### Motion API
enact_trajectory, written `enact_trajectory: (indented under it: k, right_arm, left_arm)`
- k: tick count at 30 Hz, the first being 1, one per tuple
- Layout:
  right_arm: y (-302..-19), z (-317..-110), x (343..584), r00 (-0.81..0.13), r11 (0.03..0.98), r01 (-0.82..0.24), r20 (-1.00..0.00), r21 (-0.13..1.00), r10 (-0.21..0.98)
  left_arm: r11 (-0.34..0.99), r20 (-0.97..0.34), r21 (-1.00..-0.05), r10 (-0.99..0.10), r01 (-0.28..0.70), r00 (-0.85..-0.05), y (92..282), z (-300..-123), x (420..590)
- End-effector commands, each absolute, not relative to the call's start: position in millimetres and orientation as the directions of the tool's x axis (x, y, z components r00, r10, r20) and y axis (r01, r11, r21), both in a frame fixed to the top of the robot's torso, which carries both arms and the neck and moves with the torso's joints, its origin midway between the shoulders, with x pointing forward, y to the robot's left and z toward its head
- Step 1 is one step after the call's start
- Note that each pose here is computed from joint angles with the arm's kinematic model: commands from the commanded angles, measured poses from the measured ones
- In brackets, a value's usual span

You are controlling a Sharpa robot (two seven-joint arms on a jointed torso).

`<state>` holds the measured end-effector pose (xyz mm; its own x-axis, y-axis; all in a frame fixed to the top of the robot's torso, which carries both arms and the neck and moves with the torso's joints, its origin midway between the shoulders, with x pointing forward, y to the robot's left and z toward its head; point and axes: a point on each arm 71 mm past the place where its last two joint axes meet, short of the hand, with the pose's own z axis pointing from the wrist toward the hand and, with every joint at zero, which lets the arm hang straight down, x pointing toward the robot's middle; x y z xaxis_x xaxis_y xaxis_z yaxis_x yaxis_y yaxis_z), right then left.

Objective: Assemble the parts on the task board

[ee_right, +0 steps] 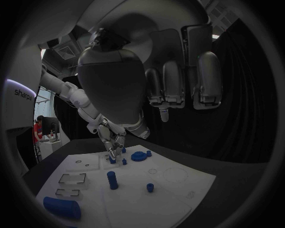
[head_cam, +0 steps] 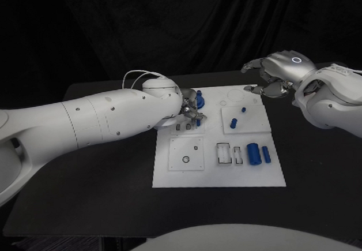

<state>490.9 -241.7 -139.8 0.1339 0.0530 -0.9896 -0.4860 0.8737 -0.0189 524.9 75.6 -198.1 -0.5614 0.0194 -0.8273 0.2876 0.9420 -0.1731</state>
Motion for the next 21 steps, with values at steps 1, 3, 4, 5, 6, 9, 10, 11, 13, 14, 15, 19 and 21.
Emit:
enact_trajectory:
  k: [1,3,4,5,6,9,10,11,13,14,15,19,21]
  right_arm:
    - [-242.6,-139.2,491.8,0.135,0.882,-0.472,-0.99,-0.024,0.045]
    - [-242.3,-139.3,492.0,0.134,0.882,-0.471,-0.99,-0.025,0.044]
    - [-242.3,-139.4,492.1,0.134,0.882,-0.471,-0.99,-0.025,0.044]
    - [-242.2,-139.5,492.2,0.133,0.882,-0.471,-0.99,-0.025,0.043]
    - [-242.1,-139.5,492.2,0.133,0.882,-0.471,-0.99,-0.025,0.043]
    - [-241.9,-139.7,492.5,0.131,0.882,-0.471,-0.99,-0.025,0.042]
    - [-241.9,-139.7,492.5,0.131,0.882,-0.471,-0.991,-0.025,0.041]
    - [-241.8,-139.8,492.6,0.131,0.882,-0.47,-0.991,-0.026,0.041]
    - [-241.9,-139.9,492.7,0.13,0.882,-0.47,-0.991,-0.026,0.04]
    - [-241.9,-139.9,492.8,0.129,0.883,-0.469,-0.991,-0.026,0.04]
    - [-242.0,-140.0,492.9,0.129,0.883,-0.469,-0.991,-0.026,0.039]
    - [-242.1,-140.2,493.3,0.128,0.884,-0.467,-0.991,-0.027,0.038]
    - [-242.3,-140.3,493.5,0.127,0.884,-0.466,-0.991,-0.027,0.037]
  left_arm:
    - [0.935,-0.816,-0.179,0.032,0.305,-0.577,73.5,-199.9,523.3]
    - [0.935,-0.815,-0.177,0.035,0.306,-0.579,73.6,-200.1,523.1]
    - [0.935,-0.814,-0.177,0.036,0.306,-0.58,73.6,-200.2,523.1]
    - [0.935,-0.813,-0.176,0.037,0.306,-0.58,73.6,-200.3,523.0]
    - [0.936,-0.813,-0.176,0.038,0.306,-0.581,73.6,-200.4,523.0]
    - [0.936,-0.811,-0.174,0.041,0.307,-0.584,74.0,-200.8,523.0]
    - [0.936,-0.81,-0.173,0.041,0.307,-0.585,74.1,-200.9,523.0]
    - [0.936,-0.81,-0.173,0.042,0.307,-0.585,74.4,-201.1,523.0]
    - [0.936,-0.808,-0.172,0.044,0.307,-0.587,74.7,-201.3,522.9]
    - [0.936,-0.808,-0.172,0.045,0.307,-0.588,74.9,-201.5,522.9]
    - [0.936,-0.807,-0.171,0.045,0.307,-0.589,75.1,-201.6,522.9]
    - [0.936,-0.806,-0.171,0.047,0.308,-0.59,75.5,-201.9,522.9]
    - [0.936,-0.805,-0.171,0.048,0.308,-0.591,75.7,-202.0,522.8]
